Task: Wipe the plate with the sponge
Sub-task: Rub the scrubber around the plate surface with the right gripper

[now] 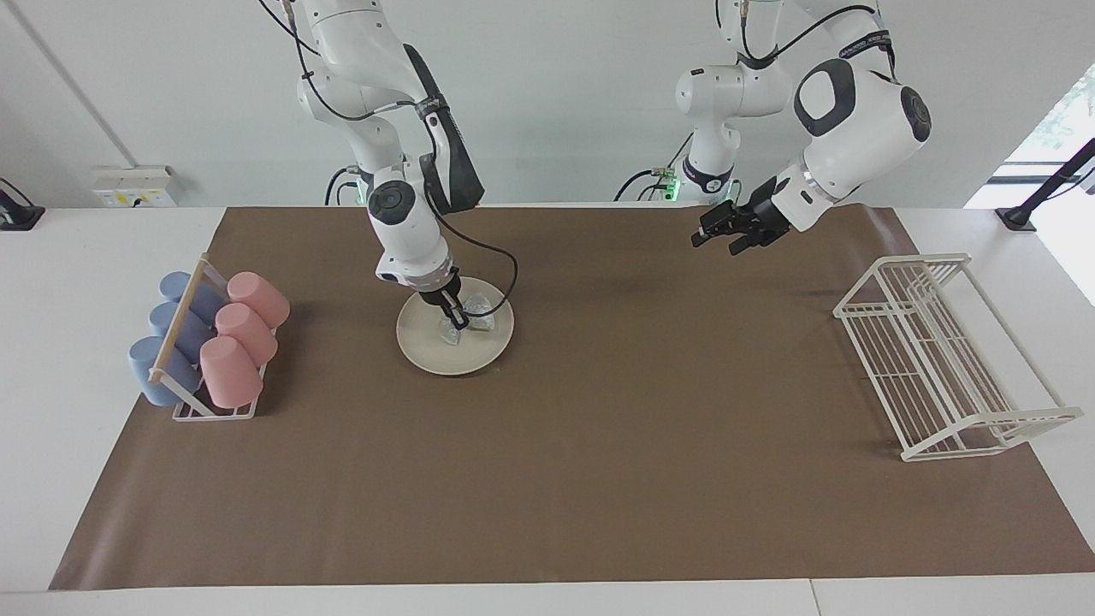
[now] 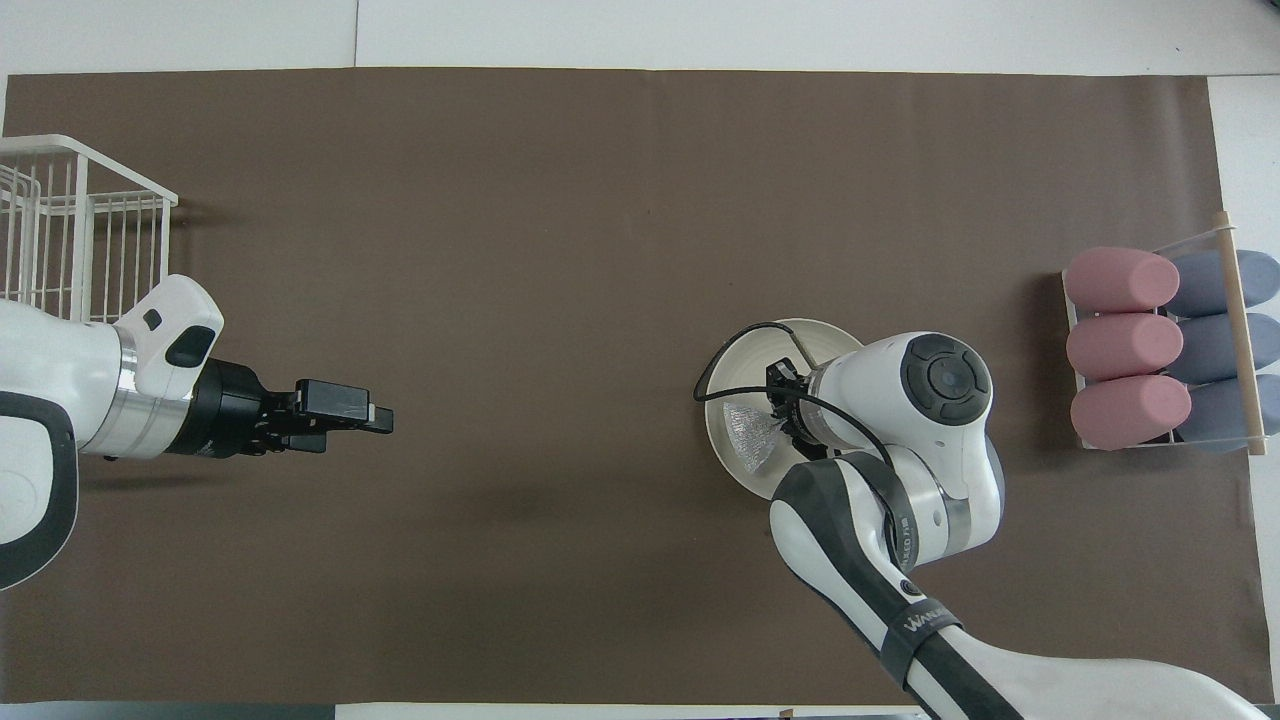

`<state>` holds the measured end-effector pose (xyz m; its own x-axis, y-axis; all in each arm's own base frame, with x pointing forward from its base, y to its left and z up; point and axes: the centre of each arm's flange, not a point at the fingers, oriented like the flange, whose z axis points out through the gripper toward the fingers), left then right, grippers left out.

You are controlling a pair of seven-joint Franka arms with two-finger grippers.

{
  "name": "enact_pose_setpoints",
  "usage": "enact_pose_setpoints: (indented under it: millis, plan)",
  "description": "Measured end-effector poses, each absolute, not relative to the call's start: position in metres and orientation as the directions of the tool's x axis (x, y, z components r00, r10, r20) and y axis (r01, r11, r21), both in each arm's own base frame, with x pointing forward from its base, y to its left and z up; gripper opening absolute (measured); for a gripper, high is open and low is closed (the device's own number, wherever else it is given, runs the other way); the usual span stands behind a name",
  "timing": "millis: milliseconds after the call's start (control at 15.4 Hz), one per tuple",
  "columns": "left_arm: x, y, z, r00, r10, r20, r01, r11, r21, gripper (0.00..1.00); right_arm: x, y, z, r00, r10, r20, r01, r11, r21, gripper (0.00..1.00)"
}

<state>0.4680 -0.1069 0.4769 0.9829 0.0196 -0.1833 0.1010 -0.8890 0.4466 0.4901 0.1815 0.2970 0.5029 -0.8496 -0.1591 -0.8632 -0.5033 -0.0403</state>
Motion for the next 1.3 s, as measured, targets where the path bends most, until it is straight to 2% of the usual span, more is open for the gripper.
enact_pose_setpoints:
  millis: [648, 907, 1296]
  plan:
    - [0.471, -0.105, 0.478, 0.986, 0.033, -0.162, 0.103, -0.891, 0.442, 1.0, 0.506, 0.124, 0.295, 0.593, -0.792, -0.148, -0.805, -0.589, -0.069, 0.1]
    - [0.471, -0.105, 0.478, 0.986, 0.034, -0.162, 0.103, -0.891, 0.442, 1.0, 0.498, 0.152, 0.296, 0.592, -0.791, -0.152, -0.805, -0.59, -0.063, 0.1]
    - [0.471, -0.105, 0.478, 0.986, 0.034, -0.162, 0.104, -0.891, 0.442, 1.0, 0.467, 0.237, 0.296, 0.552, -0.821, -0.145, -0.834, -0.547, -0.077, 0.1]
